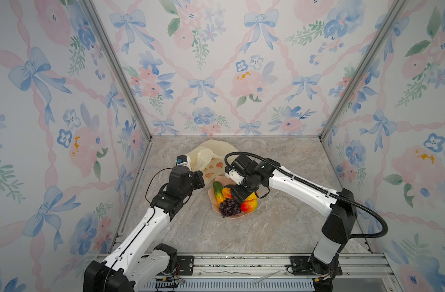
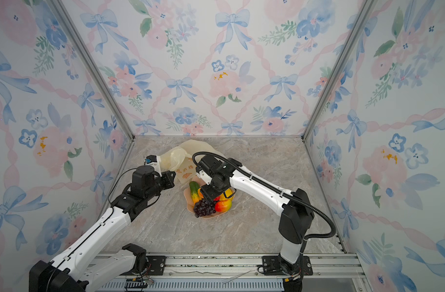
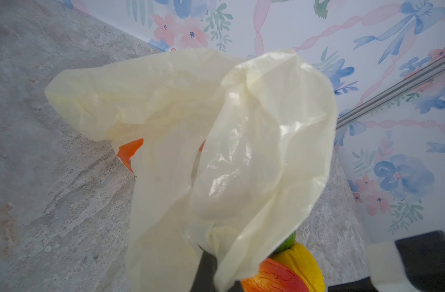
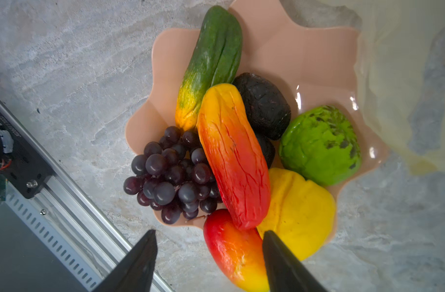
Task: Place the fruits into the plastic bag
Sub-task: Pick up the fruit from the plate.
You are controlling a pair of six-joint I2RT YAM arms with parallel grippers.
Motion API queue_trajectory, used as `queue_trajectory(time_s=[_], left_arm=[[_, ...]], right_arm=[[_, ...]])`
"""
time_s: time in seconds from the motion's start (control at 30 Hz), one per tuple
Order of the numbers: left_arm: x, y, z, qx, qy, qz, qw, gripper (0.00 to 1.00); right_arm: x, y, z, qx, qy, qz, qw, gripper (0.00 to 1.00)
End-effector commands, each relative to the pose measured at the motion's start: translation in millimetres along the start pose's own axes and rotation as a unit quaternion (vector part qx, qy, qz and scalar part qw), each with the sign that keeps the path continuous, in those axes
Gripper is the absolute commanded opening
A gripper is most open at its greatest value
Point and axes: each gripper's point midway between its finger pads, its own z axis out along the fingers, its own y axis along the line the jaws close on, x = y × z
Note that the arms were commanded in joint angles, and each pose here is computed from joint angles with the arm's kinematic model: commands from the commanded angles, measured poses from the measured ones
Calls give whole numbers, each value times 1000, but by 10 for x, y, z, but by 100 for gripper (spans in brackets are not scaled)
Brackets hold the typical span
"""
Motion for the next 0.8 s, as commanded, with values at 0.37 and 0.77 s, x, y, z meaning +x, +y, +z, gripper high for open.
queue_trajectory(time_s=[0.37,0.77], left_arm=[[-96,-98,7,17,-2,1,1000,0],[-95,-78,59,14,4,-1,1000,0]], right_arm=[[-104,-120,280,-25,43,-23,999,62],[-76,-97,420,-53,63,-22,996,53]])
